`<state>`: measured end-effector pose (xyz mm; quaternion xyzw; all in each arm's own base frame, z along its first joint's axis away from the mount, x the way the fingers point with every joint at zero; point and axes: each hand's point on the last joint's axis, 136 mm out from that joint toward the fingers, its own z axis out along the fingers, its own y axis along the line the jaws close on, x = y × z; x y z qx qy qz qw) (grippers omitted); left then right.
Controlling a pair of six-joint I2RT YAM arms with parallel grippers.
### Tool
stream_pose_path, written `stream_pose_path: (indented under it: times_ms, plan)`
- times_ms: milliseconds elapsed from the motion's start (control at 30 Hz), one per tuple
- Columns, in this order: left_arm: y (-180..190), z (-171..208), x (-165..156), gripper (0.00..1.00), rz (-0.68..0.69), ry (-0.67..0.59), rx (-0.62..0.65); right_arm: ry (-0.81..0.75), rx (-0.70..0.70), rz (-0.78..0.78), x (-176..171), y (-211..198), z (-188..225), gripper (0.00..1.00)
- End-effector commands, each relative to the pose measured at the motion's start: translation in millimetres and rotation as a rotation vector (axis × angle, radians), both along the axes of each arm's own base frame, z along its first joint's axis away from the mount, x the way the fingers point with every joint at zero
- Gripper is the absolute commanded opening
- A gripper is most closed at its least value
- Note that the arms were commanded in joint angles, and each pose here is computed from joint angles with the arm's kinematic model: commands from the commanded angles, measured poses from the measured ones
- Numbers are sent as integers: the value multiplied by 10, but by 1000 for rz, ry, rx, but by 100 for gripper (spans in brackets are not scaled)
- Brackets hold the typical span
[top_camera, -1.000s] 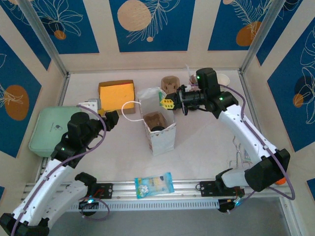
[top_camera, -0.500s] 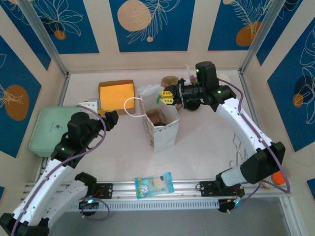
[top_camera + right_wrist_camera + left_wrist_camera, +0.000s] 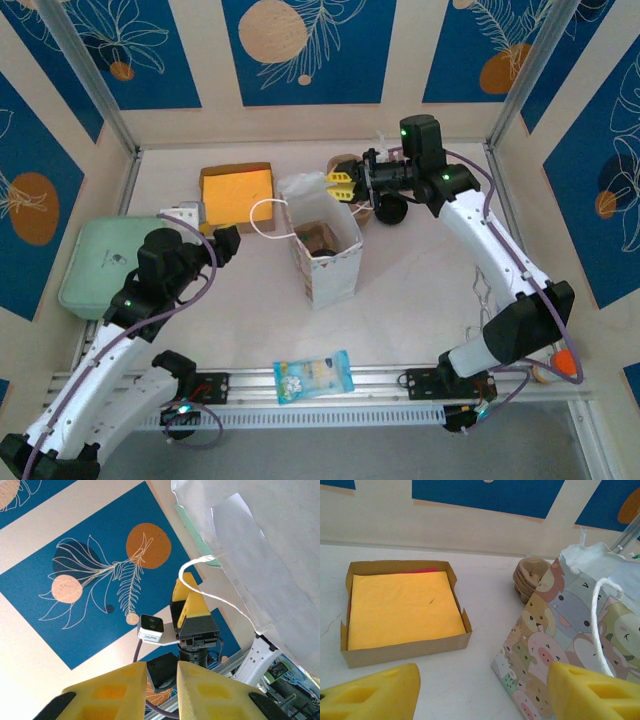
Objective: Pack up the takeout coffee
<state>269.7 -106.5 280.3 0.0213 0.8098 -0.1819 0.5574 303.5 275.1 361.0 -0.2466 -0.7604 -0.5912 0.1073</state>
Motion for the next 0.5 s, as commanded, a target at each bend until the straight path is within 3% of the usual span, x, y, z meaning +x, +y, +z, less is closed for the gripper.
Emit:
stream_pose_path:
  times_ms: [0,167,467]
  plan:
    - [72,121,-6,68,24,-35,9,-42,-3,20,-19,-24,103,26]
    - [54,115,4,68,17,-31,8,-74,-35,12,-1,-60,112,32]
    - [11,140,18,69,-1,-33,-2,-248,-205,-20,2,-216,201,55]
